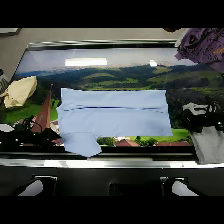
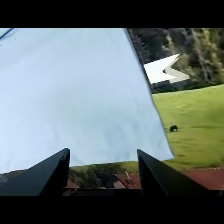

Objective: Fold the clothes and pants, and hang the long-sleeved shirts on hangers.

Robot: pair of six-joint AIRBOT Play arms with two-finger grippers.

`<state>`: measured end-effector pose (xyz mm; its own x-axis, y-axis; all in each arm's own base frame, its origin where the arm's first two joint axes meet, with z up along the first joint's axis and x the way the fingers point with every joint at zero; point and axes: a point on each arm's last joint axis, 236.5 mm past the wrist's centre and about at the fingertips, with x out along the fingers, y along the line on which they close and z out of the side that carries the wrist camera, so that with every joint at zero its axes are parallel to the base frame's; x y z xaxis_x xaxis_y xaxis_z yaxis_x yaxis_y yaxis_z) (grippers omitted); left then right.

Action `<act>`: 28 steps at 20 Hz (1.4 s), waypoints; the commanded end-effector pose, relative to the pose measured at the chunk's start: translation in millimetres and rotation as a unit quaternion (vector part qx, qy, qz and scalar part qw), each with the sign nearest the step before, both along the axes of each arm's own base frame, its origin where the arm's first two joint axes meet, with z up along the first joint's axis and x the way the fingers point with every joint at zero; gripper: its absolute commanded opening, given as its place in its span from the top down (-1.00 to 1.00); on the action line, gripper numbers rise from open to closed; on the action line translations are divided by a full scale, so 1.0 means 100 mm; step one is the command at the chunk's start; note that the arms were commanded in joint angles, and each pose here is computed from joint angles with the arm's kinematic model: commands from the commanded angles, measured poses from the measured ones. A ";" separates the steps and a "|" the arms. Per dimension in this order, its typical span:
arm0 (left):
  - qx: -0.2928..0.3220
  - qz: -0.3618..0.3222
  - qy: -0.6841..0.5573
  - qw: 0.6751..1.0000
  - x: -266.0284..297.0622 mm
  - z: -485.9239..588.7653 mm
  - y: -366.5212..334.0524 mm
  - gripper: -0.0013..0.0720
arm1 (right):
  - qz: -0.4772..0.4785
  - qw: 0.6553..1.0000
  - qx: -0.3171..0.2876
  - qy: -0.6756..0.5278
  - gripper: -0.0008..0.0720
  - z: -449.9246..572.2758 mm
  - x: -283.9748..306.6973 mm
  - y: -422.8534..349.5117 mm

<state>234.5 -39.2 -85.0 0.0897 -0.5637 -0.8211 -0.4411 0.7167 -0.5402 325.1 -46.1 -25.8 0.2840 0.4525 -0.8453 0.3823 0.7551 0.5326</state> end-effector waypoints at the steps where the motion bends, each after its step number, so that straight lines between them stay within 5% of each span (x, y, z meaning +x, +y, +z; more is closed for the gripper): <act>1: -0.011 -0.021 0.008 1.000 -0.17 -0.12 -0.24 -0.54 | -0.004 1.000 0.010 -0.008 -0.35 0.02 0.02 0.04; 14: -0.033 -0.051 0.042 0.997 -0.44 -0.24 -0.57 -0.46 | -0.006 1.000 0.018 -0.003 -0.34 0.03 0.01 0.07; 15: -0.033 -0.051 0.046 0.997 -0.47 -0.26 -0.57 -0.32 | -0.007 1.000 0.019 -0.003 -0.34 0.03 0.00 0.07; 17: -0.031 -0.048 0.043 0.997 -0.45 -0.27 -0.56 0.61 | -0.008 1.000 0.017 0.000 -0.34 0.02 0.00 0.06; 18: -0.028 -0.046 0.041 0.998 -0.43 -0.28 -0.55 0.89 | -0.010 1.000 0.014 0.005 -0.34 0.00 -0.02 0.05; 28: -0.025 -0.049 0.035 0.998 -0.42 -0.28 -0.54 0.90 | 0.010 0.996 0.006 0.091 -0.35 -0.66 -0.34 0.00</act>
